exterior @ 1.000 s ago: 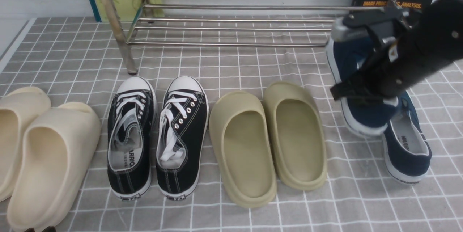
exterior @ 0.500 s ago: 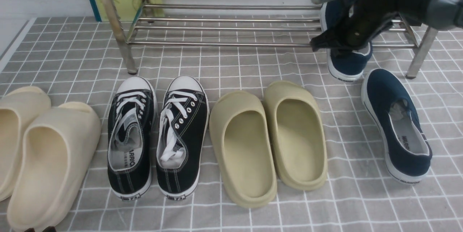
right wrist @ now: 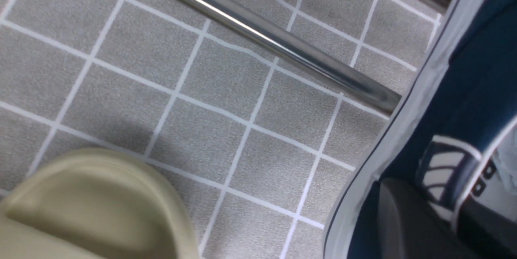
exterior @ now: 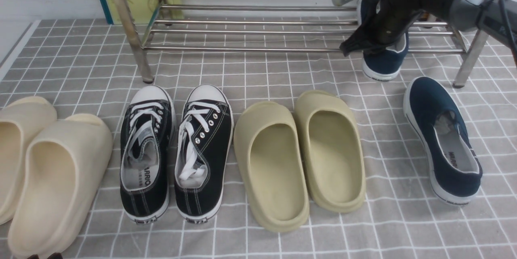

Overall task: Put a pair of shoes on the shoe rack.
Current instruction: Use the right arm to put a shoe into the shoe rack

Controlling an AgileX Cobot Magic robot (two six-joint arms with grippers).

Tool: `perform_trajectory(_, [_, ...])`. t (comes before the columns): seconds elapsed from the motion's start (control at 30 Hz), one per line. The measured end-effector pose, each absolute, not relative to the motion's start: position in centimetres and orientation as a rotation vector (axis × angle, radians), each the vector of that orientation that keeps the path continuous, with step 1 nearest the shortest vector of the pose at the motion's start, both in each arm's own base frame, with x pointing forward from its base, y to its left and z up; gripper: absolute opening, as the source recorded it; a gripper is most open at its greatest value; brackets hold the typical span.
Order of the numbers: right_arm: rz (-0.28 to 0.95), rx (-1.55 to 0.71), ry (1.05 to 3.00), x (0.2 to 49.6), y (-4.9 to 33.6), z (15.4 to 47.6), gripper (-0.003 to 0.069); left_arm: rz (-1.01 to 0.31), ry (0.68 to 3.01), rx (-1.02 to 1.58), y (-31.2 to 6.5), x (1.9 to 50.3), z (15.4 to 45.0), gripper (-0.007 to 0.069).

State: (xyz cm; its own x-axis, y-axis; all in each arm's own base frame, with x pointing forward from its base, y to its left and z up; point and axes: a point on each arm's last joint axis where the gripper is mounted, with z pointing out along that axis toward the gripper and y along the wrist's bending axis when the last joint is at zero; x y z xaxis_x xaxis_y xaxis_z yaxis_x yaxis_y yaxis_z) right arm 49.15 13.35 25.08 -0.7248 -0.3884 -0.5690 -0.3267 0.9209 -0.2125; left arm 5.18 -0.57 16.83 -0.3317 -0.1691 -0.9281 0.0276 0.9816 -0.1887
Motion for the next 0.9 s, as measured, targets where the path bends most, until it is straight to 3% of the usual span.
perform_trajectory(0.27, [-0.222,-0.556,2.423,49.2,12.9,25.4,0.0062,-0.200,1.900,-0.102,-0.6,5.2,16.8,0.0238])
perform_trajectory(0.37, [-0.267,-0.578,2.401,49.3,12.7,25.6,0.0106,-0.200,1.900,-0.102,-0.6,5.2,16.8,0.0238])
perform_trajectory(0.43, [-0.270,-0.579,2.400,49.2,12.7,25.7,0.0163,-0.200,1.900,-0.102,-0.6,5.2,16.8,0.0238])
perform_trajectory(0.57, [-0.246,-0.558,2.415,48.8,12.7,26.5,0.0379,-0.200,1.900,-0.102,-0.6,5.2,16.8,0.0238])
perform_trajectory(0.6, [-0.243,-0.557,2.416,48.8,12.7,26.6,0.0391,-0.200,1.900,-0.102,-0.6,5.2,16.8,0.0238])
perform_trajectory(0.63, [-0.198,-0.517,2.433,48.3,12.8,27.4,0.0481,-0.200,1.900,-0.102,-0.6,5.2,16.8,0.0238])
perform_trajectory(0.7, [-0.173,-0.497,2.439,48.0,12.9,27.9,0.0524,-0.200,1.900,-0.102,-0.6,5.2,16.8,0.0238])
perform_trajectory(0.73, [-0.136,-0.474,2.439,47.3,13.0,29.2,0.0585,-0.200,1.900,-0.102,-0.6,5.2,16.8,0.0238])
perform_trajectory(0.9, [-0.065,-0.412,2.458,44.8,12.6,33.2,0.0623,-0.200,1.900,-0.102,-0.6,5.2,16.8,0.0238])
